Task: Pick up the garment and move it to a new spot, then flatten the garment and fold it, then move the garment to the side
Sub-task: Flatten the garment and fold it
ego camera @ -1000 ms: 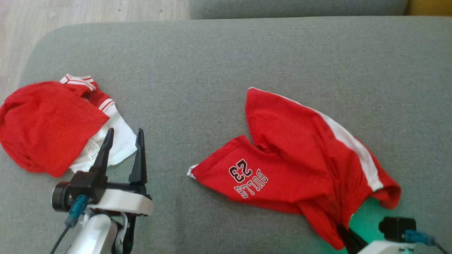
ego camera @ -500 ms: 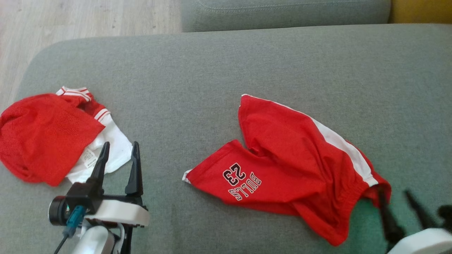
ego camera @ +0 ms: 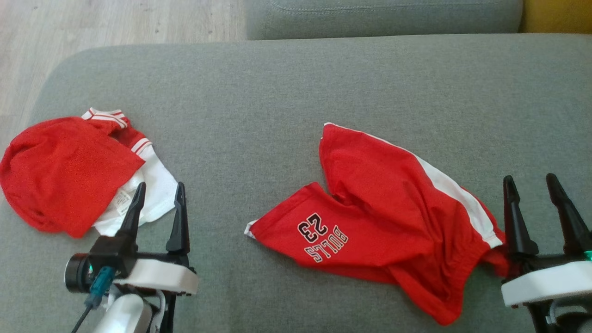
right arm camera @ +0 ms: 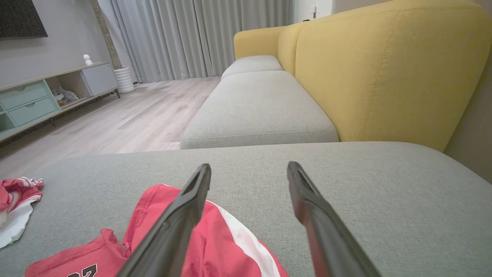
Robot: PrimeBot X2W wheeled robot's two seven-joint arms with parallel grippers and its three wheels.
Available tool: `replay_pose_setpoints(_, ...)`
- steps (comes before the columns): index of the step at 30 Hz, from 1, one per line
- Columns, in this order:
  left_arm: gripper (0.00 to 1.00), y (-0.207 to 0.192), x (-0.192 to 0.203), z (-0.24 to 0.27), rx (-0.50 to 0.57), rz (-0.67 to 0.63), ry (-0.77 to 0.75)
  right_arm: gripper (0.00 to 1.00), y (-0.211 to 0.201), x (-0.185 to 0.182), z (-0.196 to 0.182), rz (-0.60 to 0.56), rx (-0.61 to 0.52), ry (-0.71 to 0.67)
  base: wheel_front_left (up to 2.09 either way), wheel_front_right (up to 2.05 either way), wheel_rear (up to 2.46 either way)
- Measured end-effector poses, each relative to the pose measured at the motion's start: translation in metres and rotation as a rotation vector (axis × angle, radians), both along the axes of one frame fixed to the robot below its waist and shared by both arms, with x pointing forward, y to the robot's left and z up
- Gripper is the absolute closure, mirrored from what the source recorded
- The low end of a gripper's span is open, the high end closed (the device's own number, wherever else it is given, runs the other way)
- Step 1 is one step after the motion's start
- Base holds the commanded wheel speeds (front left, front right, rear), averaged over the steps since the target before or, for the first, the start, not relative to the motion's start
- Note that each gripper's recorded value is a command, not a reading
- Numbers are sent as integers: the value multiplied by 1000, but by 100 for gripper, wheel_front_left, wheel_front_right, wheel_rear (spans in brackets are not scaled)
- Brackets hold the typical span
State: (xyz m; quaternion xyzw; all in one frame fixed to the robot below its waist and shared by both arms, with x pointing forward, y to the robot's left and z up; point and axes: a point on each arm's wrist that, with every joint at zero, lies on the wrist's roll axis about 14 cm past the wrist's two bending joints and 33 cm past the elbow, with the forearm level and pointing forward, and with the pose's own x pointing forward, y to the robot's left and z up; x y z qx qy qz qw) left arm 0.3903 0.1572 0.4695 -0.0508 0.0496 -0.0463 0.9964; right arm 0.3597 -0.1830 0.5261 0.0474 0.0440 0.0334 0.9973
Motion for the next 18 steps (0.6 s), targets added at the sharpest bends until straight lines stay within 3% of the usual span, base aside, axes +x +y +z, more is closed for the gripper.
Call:
replay_pose_setpoints(10,0,-14,5,-4,24,-70,22,0,1,3,-11,2,4,34,0,0,0)
replay_pose_setpoints(15,0,-64,34,12,63,-272,35,0,-2,9,-21,-4,-1,66,0,0,0)
replay_pose_setpoints(18,0,-125,72,38,77,-449,30,0,-3,20,-27,-7,-3,86,0,0,0)
